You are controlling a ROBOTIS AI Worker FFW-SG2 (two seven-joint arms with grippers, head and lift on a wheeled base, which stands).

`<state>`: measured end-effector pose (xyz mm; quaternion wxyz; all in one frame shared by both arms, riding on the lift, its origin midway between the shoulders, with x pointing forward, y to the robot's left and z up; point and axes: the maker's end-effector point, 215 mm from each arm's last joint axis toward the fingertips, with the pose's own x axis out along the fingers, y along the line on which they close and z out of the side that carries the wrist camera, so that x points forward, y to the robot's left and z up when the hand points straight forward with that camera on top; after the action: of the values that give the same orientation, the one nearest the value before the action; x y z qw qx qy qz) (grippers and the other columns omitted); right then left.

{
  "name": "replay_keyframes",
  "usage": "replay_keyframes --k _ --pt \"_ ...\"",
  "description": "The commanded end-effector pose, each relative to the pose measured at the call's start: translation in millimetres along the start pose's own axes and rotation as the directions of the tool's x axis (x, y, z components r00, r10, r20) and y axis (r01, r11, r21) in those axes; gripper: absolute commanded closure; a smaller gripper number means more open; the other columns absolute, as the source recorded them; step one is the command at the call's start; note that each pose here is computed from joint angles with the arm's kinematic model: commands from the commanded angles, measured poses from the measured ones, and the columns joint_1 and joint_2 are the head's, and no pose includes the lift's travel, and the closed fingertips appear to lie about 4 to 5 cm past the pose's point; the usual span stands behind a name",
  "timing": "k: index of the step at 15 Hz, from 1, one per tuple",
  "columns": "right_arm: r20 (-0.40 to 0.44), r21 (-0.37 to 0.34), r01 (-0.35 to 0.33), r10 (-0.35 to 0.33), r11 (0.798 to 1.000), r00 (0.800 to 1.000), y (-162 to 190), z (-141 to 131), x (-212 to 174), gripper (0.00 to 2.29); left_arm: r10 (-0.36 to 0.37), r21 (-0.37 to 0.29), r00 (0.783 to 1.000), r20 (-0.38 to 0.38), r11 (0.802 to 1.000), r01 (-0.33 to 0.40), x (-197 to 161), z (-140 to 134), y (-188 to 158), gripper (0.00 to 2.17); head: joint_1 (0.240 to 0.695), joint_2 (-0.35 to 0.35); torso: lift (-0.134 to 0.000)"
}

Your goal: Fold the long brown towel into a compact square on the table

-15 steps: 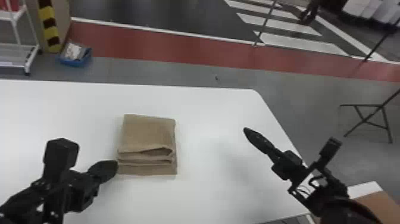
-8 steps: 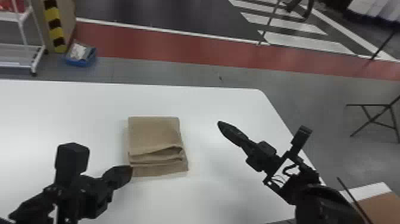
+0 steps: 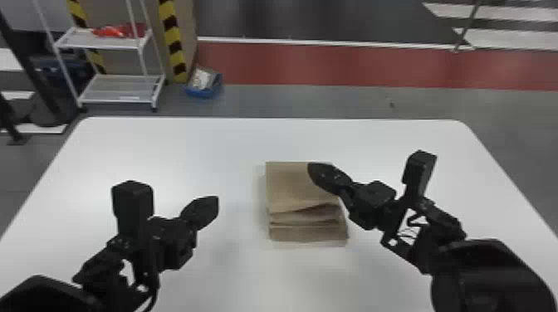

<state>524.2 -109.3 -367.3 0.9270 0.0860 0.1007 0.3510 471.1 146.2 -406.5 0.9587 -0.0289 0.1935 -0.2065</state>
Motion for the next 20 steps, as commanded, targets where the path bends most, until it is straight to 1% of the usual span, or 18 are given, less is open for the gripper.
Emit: replay_keyframes --k 1,2,4,6,8,11,13,14,15,16,17,18,19,20 --pt "-0.059 0.006 -0.006 0.007 1.000 0.998 6.1 -25.5 4.4 2.20 0.047 -0.012 0.999 0.026 0.999 -0.047 -10.7 4.4 28.7 1.91 0.695 0.032 -0.124" --pt "-0.072 0.016 -0.005 0.006 1.000 0.997 7.4 -34.5 0.3 2.20 0.051 -0.013 0.998 0.028 0.999 -0.051 -11.6 3.7 31.2 1.91 0.695 0.056 -0.124" --pt "-0.093 0.022 0.009 -0.007 1.000 0.996 5.1 -49.1 -10.9 2.20 0.051 -0.011 0.998 0.037 0.999 -0.050 -10.7 3.1 33.6 1.91 0.695 0.080 -0.124" --pt "-0.118 0.031 0.028 -0.025 0.999 0.993 -1.8 -61.5 -19.6 2.20 0.050 -0.012 0.998 0.039 0.999 -0.049 -8.7 3.8 32.9 1.91 0.695 0.084 -0.124" --pt "-0.136 0.053 0.023 -0.015 0.998 0.991 5.6 -79.9 -27.9 2.20 0.043 -0.013 0.998 0.038 0.999 -0.043 -7.0 3.1 27.8 1.91 0.695 0.077 -0.124" --pt "-0.111 0.040 0.023 -0.019 0.999 0.994 9.4 -83.4 -34.4 2.20 0.040 -0.016 0.999 0.036 0.999 -0.040 -5.8 1.7 23.5 1.91 0.695 0.067 -0.124" --pt "-0.098 0.035 0.042 -0.038 0.999 0.994 0.5 -87.0 -39.8 2.20 0.040 -0.015 0.999 0.035 0.999 -0.040 -5.3 1.2 22.1 1.91 0.695 0.064 -0.124" --pt "-0.081 0.031 0.046 -0.043 0.998 0.996 -1.3 -84.0 -41.8 2.20 0.036 -0.012 0.999 0.033 0.999 -0.035 -4.6 0.0 19.2 1.91 0.695 0.058 -0.124" --pt "-0.047 0.041 0.041 -0.039 0.998 0.998 -4.2 -74.2 -45.0 2.07 0.036 -0.005 0.999 0.032 0.999 -0.036 -3.9 -0.1 18.1 1.91 0.695 0.052 -0.124" --pt "0.013 0.023 0.042 -0.042 0.999 0.999 -7.1 -54.7 -48.8 1.82 0.034 -0.005 0.999 0.030 0.999 -0.034 -3.6 -0.2 17.9 1.91 0.695 0.047 -0.124" --pt "0.037 0.008 0.042 -0.043 0.999 0.998 -9.0 -41.6 -52.9 1.81 0.034 -0.003 0.999 0.037 0.999 -0.033 -4.1 3.7 16.8 1.91 0.695 0.042 -0.124" --pt "0.061 -0.004 0.045 -0.045 0.999 0.997 -10.1 -27.1 -56.5 1.56 0.032 -0.004 0.998 0.045 0.999 -0.032 -4.6 7.0 15.2 1.91 0.695 0.036 -0.124" --pt "0.072 -0.019 0.046 -0.045 0.999 0.996 -8.4 -13.8 -60.0 1.06 0.033 -0.003 0.998 0.049 0.999 -0.033 -5.7 9.1 14.1 1.91 0.695 0.029 -0.124" --pt "0.061 -0.031 0.050 -0.048 0.998 0.997 -8.3 -4.2 -61.1 0.92 0.041 -0.001 0.997 0.060 0.999 -0.041 -6.5 14.2 15.4 1.77 0.695 0.017 -0.124"
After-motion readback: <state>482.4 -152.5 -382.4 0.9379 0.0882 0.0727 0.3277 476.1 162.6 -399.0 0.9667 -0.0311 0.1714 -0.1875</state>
